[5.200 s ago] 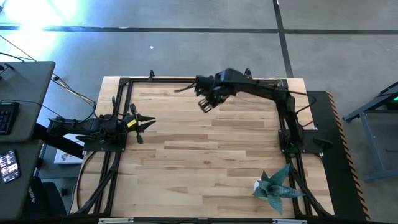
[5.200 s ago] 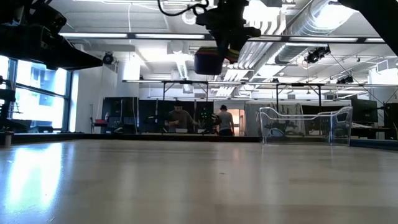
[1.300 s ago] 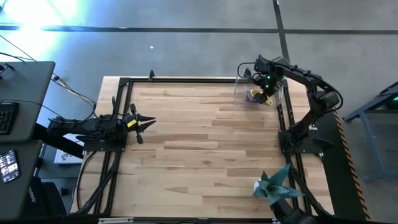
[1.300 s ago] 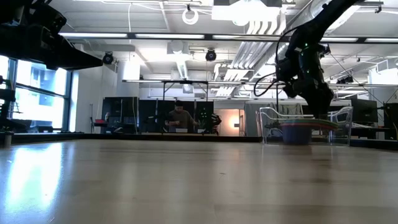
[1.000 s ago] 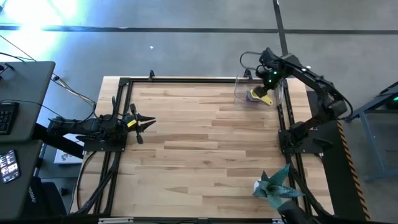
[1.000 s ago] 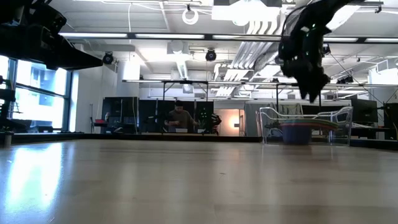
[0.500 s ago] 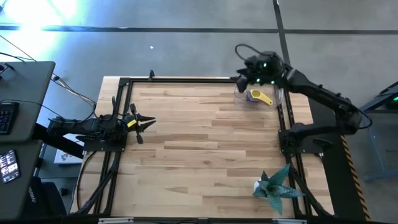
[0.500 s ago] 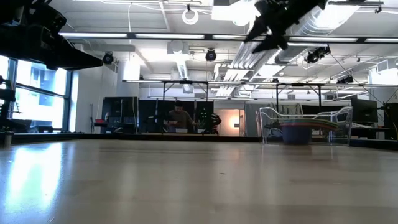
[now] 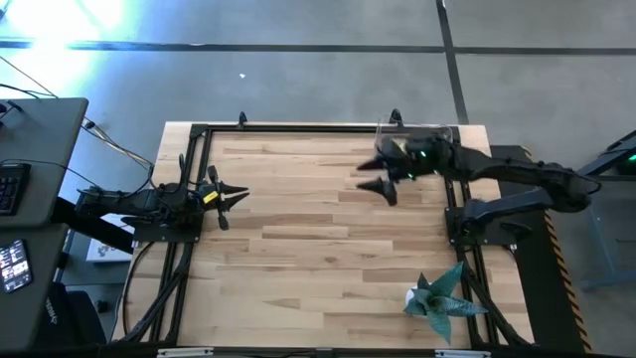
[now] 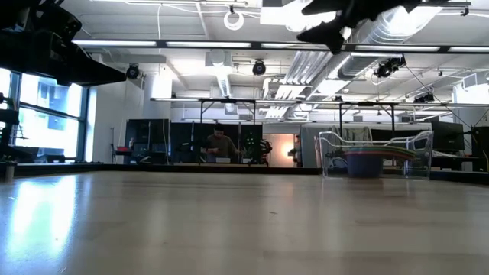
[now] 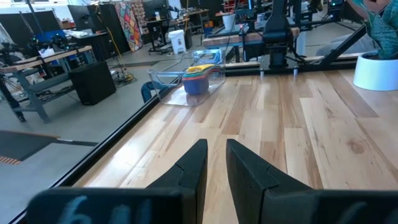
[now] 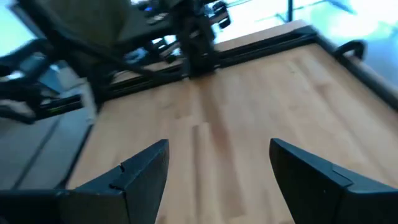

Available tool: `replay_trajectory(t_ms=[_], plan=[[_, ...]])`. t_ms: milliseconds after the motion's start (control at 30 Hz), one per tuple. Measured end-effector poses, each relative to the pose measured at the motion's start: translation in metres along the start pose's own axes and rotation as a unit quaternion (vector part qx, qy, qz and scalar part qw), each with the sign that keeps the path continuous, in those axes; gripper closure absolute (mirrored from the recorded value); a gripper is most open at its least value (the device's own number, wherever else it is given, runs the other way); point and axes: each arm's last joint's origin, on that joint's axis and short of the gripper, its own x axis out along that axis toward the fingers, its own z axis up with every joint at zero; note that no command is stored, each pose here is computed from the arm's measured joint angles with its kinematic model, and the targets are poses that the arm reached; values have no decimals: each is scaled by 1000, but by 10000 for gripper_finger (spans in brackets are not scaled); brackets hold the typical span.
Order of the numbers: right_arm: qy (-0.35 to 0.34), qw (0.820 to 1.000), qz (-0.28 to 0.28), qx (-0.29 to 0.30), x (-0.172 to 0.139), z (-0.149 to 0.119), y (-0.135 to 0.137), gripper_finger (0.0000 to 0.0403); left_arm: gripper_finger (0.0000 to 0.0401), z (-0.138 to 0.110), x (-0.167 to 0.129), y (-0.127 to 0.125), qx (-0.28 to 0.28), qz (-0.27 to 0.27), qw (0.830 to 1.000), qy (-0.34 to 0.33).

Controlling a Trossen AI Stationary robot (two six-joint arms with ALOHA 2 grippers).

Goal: Nest measuring cups in basket
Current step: Return to Home Position

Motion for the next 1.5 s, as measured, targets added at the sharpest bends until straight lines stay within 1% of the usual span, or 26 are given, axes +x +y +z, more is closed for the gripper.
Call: replay_trajectory(t_ms=[167,267,400,533,667,867,1033,1200,1300,1500], plan=[[-30,999,34,19,-25,-42,19,136,353,0,0,0,0,0,1000,0],[-50,998,27,14,-42,-69,27,136,353,0,0,0,0,0,1000,0],[-80,997,13,3,-62,-103,31,136,353,0,0,0,0,0,1000,0],[-118,993,21,11,-77,-126,32,136,353,0,0,0,0,0,1000,0],[-149,988,38,20,-87,-142,30,136,353,0,0,0,0,0,1000,0],[-167,984,53,33,-88,-162,25,136,353,0,0,0,0,0,1000,0],[-157,985,65,31,-81,-182,20,136,353,0,0,0,0,0,1000,0],[-139,986,77,49,-74,-196,17,136,353,0,0,0,0,0,1000,0],[-134,988,68,22,-73,-197,17,136,353,0,0,0,0,0,1000,0],[-123,990,22,-59,-68,-198,14,136,353,0,0,0,0,0,1000,0]])
